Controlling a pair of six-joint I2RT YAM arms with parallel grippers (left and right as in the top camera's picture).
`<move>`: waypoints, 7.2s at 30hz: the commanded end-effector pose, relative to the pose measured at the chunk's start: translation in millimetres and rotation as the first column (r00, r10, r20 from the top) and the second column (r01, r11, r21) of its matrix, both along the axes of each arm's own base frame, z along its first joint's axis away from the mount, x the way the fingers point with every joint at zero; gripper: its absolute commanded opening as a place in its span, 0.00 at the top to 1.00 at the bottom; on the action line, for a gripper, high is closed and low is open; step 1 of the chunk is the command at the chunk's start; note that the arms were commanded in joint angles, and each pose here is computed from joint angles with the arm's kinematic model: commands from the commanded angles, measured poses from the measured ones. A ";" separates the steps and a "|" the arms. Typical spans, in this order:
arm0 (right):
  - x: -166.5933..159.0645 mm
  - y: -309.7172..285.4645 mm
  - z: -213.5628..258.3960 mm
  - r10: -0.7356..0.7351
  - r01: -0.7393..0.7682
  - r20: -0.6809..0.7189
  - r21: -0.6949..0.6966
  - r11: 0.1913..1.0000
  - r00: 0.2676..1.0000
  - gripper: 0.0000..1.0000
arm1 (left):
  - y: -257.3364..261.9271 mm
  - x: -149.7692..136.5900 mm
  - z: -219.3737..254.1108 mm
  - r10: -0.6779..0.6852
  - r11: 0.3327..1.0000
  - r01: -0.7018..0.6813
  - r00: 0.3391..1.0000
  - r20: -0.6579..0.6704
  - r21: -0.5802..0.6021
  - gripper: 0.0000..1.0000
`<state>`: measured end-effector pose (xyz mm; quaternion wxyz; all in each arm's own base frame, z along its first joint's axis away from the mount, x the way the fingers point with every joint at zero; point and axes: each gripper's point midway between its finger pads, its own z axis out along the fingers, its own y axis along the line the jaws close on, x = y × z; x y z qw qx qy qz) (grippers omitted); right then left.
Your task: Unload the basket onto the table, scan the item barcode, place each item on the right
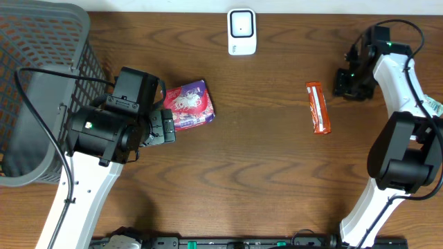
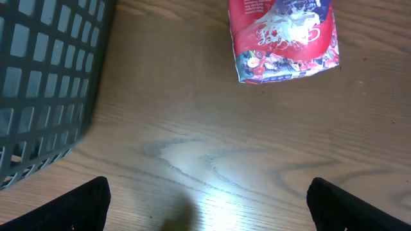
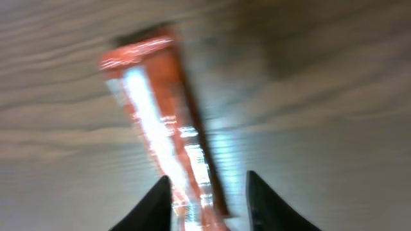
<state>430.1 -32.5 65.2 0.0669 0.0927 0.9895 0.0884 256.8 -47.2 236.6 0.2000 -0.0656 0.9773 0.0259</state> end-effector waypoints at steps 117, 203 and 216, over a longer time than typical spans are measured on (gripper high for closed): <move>-90.6 20.2 -71.7 -0.081 0.079 -0.370 -0.023 0.997 0.926 0.36 | 2.3 -1.0 -1.6 0.005 1.000 -0.005 1.000 -0.007 0.006 0.02; 236.4 254.3 110.3 -0.528 0.010 0.611 0.649 0.761 0.590 0.99 | 2.3 -1.0 -1.6 0.005 1.000 -0.005 1.000 -0.007 0.006 0.02; 239.2 205.0 156.4 -0.409 -0.189 0.714 0.597 0.780 0.568 0.99 | 2.3 -1.0 -1.6 0.005 1.000 -0.005 1.000 -0.007 0.006 0.02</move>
